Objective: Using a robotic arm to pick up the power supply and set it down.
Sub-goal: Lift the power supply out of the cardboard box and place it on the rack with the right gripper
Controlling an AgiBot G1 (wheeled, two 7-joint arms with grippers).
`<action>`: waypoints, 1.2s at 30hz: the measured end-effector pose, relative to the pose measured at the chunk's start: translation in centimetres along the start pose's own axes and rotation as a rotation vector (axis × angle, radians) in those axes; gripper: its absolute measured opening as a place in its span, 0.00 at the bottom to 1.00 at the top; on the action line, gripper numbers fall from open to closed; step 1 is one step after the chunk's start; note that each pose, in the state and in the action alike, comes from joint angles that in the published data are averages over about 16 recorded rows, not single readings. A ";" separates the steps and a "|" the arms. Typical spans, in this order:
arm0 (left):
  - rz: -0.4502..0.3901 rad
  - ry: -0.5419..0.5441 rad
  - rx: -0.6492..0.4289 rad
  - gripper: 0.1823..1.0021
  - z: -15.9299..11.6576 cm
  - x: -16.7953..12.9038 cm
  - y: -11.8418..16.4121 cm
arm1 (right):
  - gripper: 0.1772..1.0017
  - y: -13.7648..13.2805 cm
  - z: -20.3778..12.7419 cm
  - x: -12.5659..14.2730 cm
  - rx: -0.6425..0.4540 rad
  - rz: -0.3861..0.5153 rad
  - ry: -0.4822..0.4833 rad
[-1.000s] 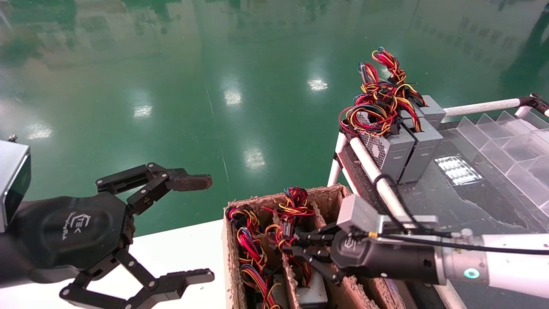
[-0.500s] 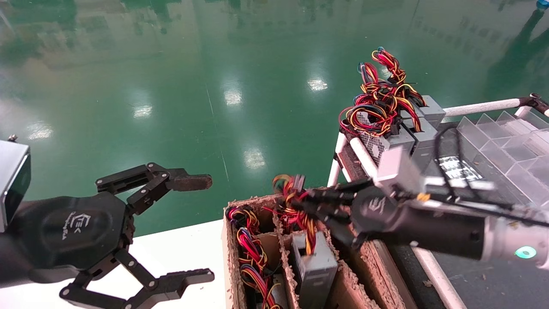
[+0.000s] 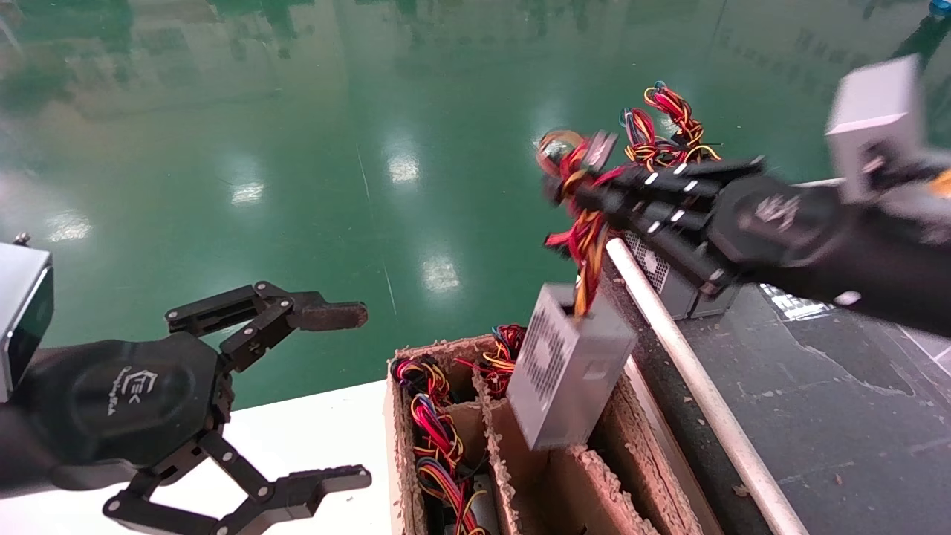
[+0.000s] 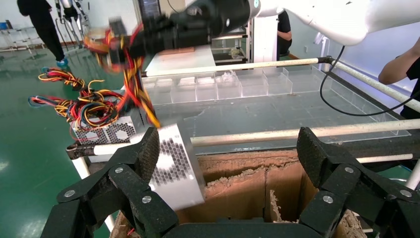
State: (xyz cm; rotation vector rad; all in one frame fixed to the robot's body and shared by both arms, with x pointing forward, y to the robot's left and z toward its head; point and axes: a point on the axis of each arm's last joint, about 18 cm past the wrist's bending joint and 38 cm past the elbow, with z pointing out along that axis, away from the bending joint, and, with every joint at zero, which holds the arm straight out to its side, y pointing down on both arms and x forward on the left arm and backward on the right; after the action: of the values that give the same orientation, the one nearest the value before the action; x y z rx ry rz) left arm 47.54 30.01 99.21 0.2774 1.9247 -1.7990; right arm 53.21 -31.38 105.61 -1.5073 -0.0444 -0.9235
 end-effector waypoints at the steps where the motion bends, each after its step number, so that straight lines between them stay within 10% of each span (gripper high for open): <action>1: 0.000 0.000 0.000 1.00 0.0 0.0 0.0 | 0.09 -0.4 -0.4 0.3 0.007 -0.009 0.012; 15: 0.000 0.000 0.000 1.00 0.0 0.0 0.0 | 0.09 -2.6 -7.3 3.9 -0.011 -0.088 0.207; 36: 0.000 0.000 0.000 1.00 0.0 0.0 0.0 | 0.09 4.5 -15.0 9.1 -0.195 -0.051 0.531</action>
State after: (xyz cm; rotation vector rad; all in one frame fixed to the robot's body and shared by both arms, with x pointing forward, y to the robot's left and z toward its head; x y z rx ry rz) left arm 47.54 30.01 99.21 0.2774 1.9247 -1.7990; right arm 54.16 -49.44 105.04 -1.3967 0.4031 -1.3745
